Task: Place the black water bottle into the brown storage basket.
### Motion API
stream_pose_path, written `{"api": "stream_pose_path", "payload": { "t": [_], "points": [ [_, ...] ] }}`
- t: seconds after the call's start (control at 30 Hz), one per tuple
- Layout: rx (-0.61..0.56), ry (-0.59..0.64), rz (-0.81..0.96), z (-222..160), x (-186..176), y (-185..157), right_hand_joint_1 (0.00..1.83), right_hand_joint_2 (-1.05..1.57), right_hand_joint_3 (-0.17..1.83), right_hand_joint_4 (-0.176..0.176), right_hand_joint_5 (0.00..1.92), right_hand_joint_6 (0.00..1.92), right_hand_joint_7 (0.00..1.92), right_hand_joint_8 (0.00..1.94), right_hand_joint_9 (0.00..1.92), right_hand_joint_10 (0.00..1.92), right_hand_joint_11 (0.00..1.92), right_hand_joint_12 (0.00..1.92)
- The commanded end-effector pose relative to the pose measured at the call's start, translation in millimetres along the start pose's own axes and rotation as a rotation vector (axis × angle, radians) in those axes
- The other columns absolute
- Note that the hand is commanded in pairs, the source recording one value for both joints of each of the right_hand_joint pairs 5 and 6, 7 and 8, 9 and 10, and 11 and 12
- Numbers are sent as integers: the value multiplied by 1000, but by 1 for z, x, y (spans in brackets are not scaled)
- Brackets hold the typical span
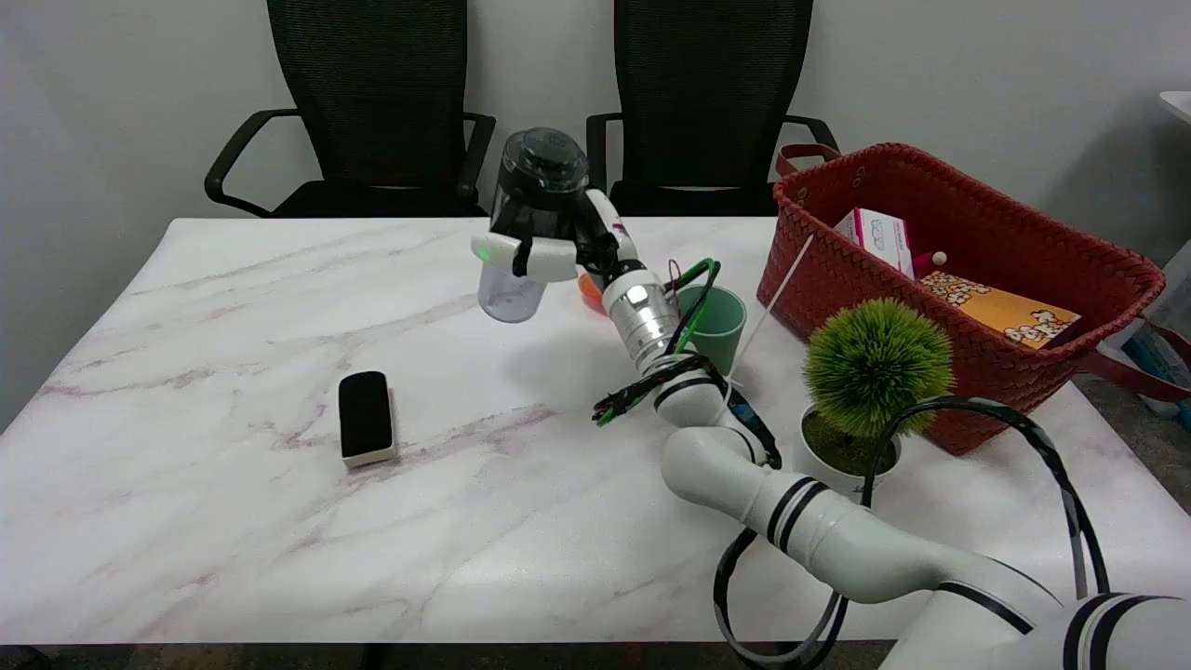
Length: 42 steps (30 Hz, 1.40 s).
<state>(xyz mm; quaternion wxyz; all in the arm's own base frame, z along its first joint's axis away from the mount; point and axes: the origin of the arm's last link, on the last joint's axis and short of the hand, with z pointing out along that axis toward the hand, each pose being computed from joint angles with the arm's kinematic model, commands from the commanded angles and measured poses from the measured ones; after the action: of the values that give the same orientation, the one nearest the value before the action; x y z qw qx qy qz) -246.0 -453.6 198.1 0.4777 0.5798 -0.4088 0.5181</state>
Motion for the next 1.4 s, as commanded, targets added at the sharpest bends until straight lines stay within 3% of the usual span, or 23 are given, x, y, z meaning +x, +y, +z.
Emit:
{"api": "stream_pose_path", "payload": {
  "t": [0.03,0.3,0.5,0.9,1.13,1.4],
  "points": [
    [180,-109,84,3,-1,-86,1229,620,558,0,851,851,1110,1110,1029,1029,862,862],
    [210,-163,213,21,11,-128,1228,665,548,0,853,853,1123,1123,1048,1048,876,876],
    [216,-199,249,28,2,-141,1215,747,537,0,894,894,1159,1159,1077,1077,927,927],
    [333,-194,276,12,-1,-190,1204,933,540,0,1007,1007,1224,1224,1124,1124,1009,1009],
    [383,-161,345,22,36,-227,1171,969,528,0,989,989,1238,1238,1150,1150,1024,1024],
    [474,-35,239,28,101,-267,1175,1037,476,0,964,964,1246,1246,1193,1193,1037,1037]
  ]
}}
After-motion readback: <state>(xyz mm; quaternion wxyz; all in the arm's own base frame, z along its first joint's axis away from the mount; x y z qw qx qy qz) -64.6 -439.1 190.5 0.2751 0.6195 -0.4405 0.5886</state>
